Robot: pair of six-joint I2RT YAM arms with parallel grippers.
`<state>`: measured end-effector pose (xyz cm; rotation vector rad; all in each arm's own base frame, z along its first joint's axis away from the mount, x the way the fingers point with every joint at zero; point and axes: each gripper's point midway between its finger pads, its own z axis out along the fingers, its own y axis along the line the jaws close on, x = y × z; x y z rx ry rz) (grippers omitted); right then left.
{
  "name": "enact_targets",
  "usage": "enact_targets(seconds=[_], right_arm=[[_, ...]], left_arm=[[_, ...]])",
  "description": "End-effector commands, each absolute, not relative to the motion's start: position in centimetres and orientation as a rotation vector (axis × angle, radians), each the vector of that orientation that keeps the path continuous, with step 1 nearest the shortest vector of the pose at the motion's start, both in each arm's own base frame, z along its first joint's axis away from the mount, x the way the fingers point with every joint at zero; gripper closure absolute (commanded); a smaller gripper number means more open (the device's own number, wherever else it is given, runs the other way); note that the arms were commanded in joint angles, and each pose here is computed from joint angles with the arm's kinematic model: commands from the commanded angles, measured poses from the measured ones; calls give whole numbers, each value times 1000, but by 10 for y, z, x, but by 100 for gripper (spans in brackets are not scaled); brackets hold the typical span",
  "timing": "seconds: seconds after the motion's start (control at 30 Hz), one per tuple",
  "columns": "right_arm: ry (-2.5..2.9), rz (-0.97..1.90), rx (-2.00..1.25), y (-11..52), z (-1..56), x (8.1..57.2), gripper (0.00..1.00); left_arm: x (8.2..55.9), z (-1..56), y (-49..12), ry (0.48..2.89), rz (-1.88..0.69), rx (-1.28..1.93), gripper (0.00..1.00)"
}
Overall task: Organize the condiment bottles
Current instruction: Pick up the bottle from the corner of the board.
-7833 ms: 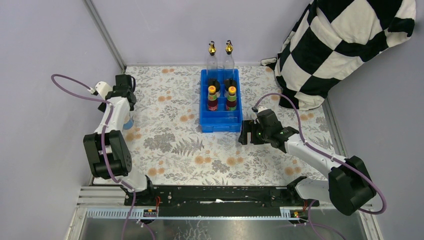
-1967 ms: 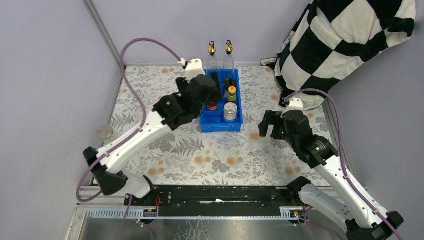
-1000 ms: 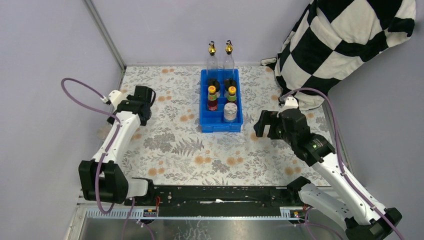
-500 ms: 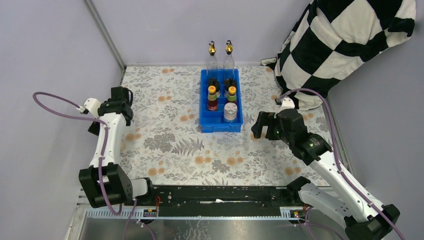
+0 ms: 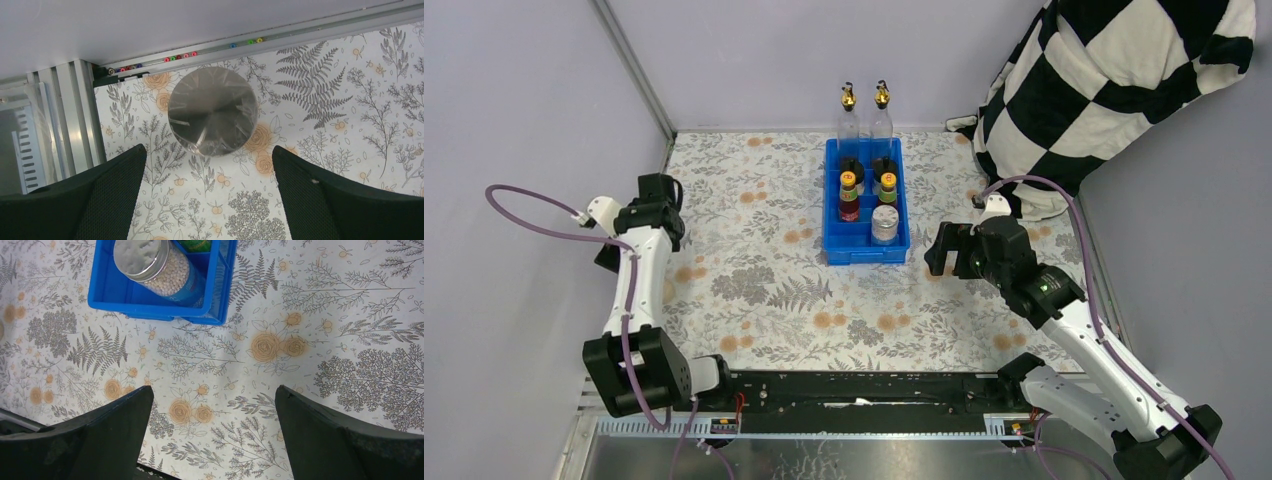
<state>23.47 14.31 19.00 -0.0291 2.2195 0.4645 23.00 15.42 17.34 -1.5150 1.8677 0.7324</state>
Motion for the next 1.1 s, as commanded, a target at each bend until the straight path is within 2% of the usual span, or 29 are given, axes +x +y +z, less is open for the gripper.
enact_targets(seconds=[0.0, 0.87, 0.97, 1.07], right_arm=[[2188, 495, -40, 148, 199, 237, 0], [2209, 493, -43, 151, 188, 239, 0], [2210, 495, -43, 150, 188, 238, 0], [2211, 496, -38, 150, 186, 237, 0]], left_arm=[[236, 174, 165, 1858, 689, -1517, 1], [239, 138, 195, 1919, 612, -1635, 1], [243, 136, 195, 1928, 587, -1622, 12], [246, 135, 194, 1943, 566, -1604, 29]])
